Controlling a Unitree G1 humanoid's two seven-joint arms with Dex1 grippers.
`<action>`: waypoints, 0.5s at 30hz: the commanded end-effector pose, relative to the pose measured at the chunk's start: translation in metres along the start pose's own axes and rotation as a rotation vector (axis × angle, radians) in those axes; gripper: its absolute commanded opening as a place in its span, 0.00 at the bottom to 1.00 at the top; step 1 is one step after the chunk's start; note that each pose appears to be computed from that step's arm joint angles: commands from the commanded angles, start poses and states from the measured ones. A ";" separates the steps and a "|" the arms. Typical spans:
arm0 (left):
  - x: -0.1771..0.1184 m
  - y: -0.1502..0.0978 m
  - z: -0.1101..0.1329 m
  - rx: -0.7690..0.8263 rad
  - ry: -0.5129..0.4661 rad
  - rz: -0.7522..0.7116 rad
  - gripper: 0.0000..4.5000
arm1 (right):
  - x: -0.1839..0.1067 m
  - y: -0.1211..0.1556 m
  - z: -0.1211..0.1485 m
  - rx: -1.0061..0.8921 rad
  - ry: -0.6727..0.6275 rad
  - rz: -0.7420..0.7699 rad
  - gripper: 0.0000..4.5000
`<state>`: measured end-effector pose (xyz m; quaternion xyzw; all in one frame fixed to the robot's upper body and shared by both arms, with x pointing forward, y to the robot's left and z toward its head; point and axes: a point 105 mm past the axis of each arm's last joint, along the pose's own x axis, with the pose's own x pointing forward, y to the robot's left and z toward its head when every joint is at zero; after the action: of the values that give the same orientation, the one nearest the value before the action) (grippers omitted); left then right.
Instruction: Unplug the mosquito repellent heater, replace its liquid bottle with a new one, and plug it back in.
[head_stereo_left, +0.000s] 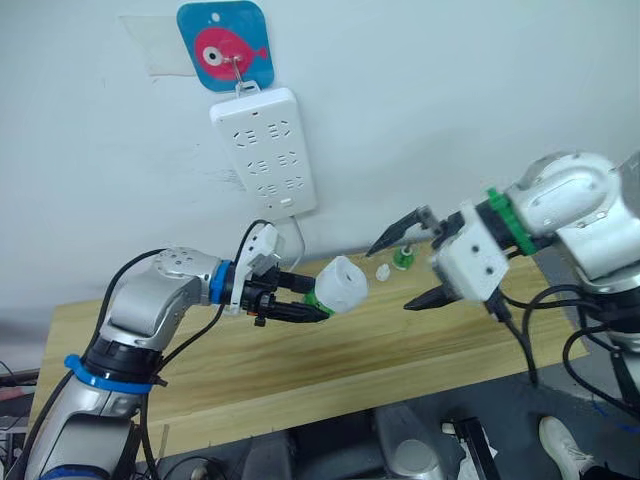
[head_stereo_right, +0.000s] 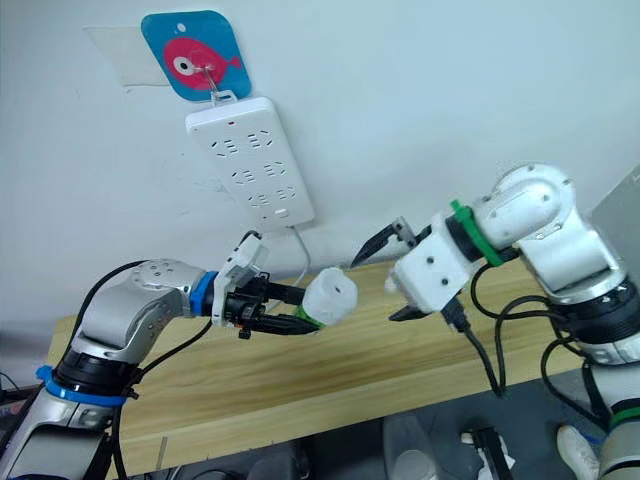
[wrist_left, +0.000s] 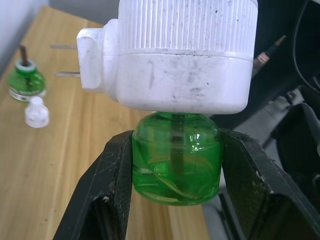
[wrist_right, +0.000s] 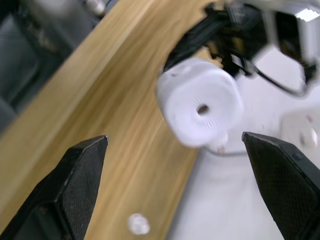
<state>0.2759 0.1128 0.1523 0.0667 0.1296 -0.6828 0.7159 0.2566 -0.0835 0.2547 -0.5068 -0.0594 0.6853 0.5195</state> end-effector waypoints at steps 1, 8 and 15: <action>-0.001 -0.006 0.017 0.092 -0.075 0.022 0.49 | -0.015 -0.002 0.012 0.201 -0.072 -0.098 1.00; -0.001 -0.002 0.027 0.167 -0.183 0.132 0.49 | -0.015 0.009 0.009 0.674 -0.209 -0.289 1.00; 0.002 -0.002 0.031 0.219 -0.257 0.219 0.49 | -0.002 0.023 0.006 0.958 -0.343 -0.488 1.00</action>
<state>0.2794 0.1030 0.1683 0.0546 -0.0082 -0.6190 0.7835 0.2424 -0.0924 0.2351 -0.0692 0.0845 0.5827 0.8053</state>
